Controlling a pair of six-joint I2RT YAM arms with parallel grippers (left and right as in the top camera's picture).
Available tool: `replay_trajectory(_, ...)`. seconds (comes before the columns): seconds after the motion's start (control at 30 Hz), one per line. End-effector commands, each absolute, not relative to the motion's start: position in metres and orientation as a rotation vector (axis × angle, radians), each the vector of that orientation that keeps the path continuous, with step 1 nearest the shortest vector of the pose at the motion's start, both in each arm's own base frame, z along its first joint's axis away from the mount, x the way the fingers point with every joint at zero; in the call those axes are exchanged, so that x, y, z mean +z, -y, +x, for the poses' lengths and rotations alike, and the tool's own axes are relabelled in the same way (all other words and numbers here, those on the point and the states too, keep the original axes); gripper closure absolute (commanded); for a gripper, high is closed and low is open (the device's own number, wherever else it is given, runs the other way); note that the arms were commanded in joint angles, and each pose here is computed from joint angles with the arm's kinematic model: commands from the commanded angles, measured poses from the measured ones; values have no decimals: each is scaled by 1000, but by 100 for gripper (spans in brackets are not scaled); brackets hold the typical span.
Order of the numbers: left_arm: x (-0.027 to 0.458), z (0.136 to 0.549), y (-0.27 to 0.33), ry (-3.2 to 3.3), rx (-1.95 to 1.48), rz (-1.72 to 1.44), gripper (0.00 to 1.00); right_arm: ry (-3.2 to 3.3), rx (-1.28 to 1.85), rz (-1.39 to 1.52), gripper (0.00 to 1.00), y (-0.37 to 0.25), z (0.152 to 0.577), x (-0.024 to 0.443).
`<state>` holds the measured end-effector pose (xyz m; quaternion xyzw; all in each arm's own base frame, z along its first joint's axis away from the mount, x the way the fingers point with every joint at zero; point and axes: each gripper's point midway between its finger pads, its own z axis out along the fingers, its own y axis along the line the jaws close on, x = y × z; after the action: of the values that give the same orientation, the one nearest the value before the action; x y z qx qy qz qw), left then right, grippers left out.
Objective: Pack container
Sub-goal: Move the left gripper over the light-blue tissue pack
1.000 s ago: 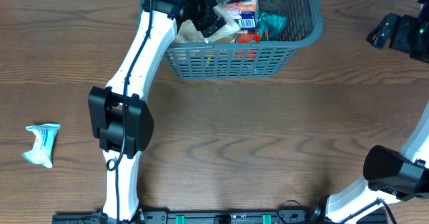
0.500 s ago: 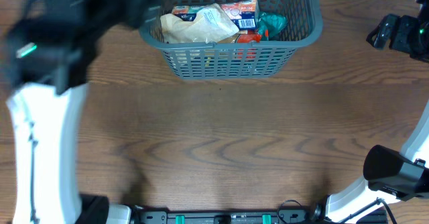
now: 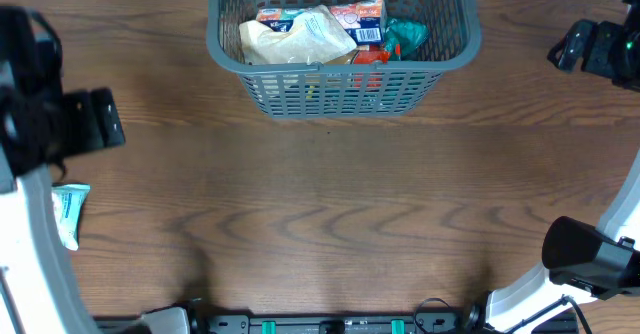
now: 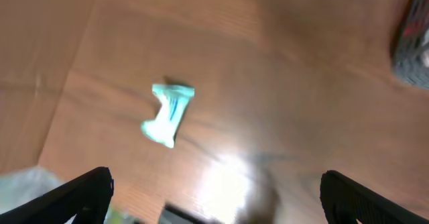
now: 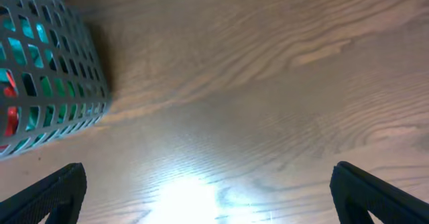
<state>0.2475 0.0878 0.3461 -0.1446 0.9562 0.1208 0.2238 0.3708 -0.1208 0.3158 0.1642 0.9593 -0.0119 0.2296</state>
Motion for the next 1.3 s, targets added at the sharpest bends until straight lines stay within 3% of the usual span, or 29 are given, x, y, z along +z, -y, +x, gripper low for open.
replay_trajectory(0.0, 341, 199, -86, -2634, 347, -490, 2, -2646, -37, 417, 1, 118, 376, 313)
replay_trajectory(0.17, 317, 159, -90, -2601, 395, -496, 2, -2642, -38, 417, 1, 118, 377, 313)
replay_trajectory(0.33, 264, 148, -92, -2701, 447, -326, 2, -2641, -37, 422, 1, 118, 377, 314)
replay_trajectory(0.53, 202, 174, -98, -2826, 406, -176, 2, -2641, -37, 422, 1, 118, 377, 314)
replay_trajectory(0.83, 164, 214, -128, -2906, 297, -93, 2, -2641, -38, 422, 1, 118, 377, 314)
replay_trajectory(1.27, 125, 215, -196, -2982, 319, -153, 2, -2628, -40, 421, 1, 120, 379, 315)
